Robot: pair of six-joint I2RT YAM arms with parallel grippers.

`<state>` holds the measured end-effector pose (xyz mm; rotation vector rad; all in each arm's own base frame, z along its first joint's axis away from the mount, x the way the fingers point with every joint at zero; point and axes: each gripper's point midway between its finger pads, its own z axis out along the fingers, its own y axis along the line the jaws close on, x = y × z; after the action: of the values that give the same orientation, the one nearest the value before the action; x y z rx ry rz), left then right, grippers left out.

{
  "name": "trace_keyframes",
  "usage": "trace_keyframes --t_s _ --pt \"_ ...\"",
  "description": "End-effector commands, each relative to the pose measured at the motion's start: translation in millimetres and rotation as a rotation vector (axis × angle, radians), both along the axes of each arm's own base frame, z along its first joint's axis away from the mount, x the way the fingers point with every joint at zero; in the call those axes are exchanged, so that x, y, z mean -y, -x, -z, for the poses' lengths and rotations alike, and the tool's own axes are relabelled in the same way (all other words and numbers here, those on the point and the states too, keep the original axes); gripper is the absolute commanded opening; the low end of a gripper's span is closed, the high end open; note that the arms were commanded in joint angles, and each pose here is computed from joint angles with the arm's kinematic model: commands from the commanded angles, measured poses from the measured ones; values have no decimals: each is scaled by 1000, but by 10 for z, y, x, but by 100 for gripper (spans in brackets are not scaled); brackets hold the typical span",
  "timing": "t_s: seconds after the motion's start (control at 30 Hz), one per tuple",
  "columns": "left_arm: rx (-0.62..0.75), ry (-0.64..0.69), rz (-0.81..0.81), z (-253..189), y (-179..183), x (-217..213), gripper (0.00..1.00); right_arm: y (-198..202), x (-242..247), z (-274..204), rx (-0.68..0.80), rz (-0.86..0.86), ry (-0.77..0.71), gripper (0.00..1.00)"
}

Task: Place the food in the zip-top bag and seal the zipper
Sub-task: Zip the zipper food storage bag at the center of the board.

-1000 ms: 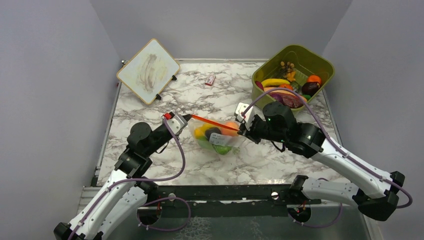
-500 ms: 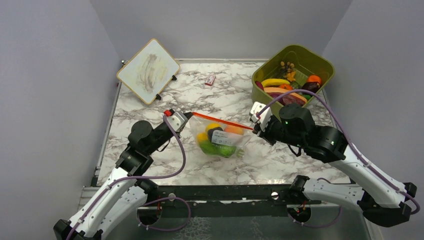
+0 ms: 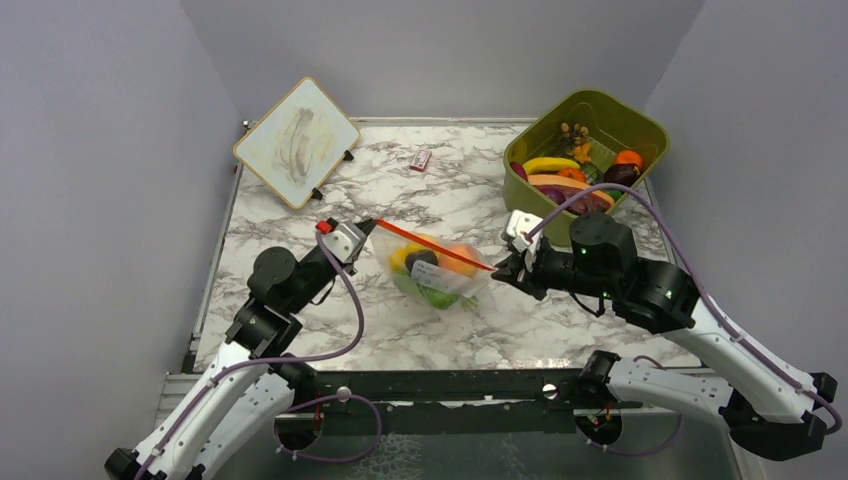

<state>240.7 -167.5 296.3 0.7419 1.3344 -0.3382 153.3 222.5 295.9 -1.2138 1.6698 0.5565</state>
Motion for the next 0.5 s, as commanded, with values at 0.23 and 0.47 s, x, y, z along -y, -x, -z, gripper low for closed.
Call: trace_keyframes --t_s 0.23,0.47 --pt "-2 -8 -443 -58 -197 -820 0 446 -479 445 -355 -155 -216 1" --pt "-89 -115 -449 267 -321 -771 0 175 -589 924 -413 -3 -208 1"
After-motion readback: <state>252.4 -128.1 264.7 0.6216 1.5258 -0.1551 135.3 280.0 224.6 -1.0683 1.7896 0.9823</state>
